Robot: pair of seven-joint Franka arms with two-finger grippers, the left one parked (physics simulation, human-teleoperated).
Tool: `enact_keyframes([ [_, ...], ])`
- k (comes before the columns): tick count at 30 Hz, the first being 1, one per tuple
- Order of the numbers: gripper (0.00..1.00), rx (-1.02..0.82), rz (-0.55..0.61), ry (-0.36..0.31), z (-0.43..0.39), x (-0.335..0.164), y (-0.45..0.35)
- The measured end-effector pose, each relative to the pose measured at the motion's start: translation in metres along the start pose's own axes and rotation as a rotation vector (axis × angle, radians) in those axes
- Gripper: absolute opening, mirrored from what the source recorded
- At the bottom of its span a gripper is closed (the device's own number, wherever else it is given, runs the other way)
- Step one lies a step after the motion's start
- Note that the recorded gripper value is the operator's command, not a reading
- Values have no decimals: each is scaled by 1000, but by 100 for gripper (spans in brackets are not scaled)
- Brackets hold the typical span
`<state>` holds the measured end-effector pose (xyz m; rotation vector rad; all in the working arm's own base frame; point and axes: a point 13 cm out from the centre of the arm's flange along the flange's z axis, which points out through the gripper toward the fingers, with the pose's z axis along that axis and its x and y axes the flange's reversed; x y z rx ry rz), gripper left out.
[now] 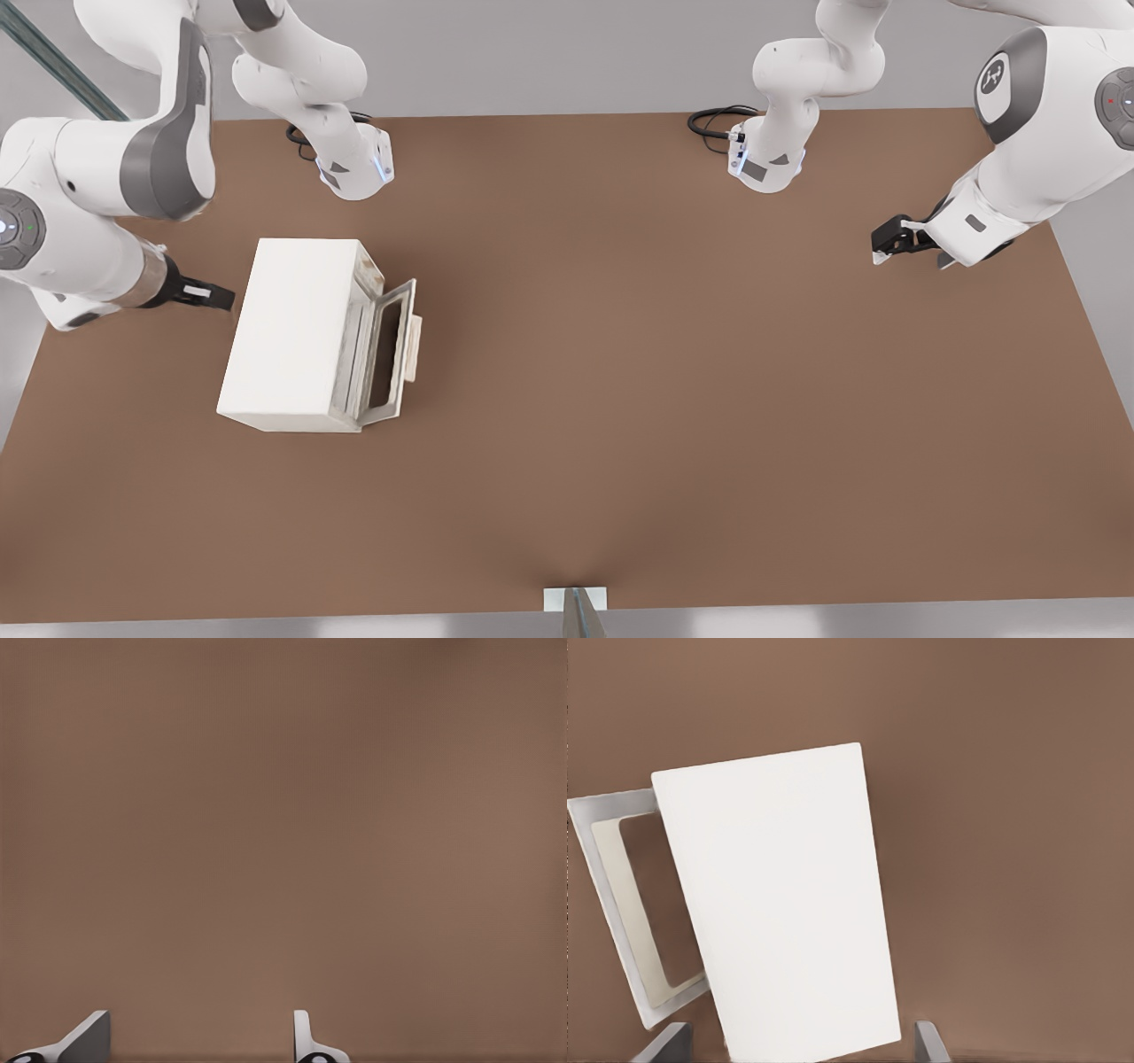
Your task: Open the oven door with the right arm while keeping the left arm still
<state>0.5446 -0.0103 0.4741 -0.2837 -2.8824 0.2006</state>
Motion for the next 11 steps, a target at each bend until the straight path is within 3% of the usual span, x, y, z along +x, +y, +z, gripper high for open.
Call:
enact_keyframes([
  [11,100,-29,-112,36,9,8,-8],
])
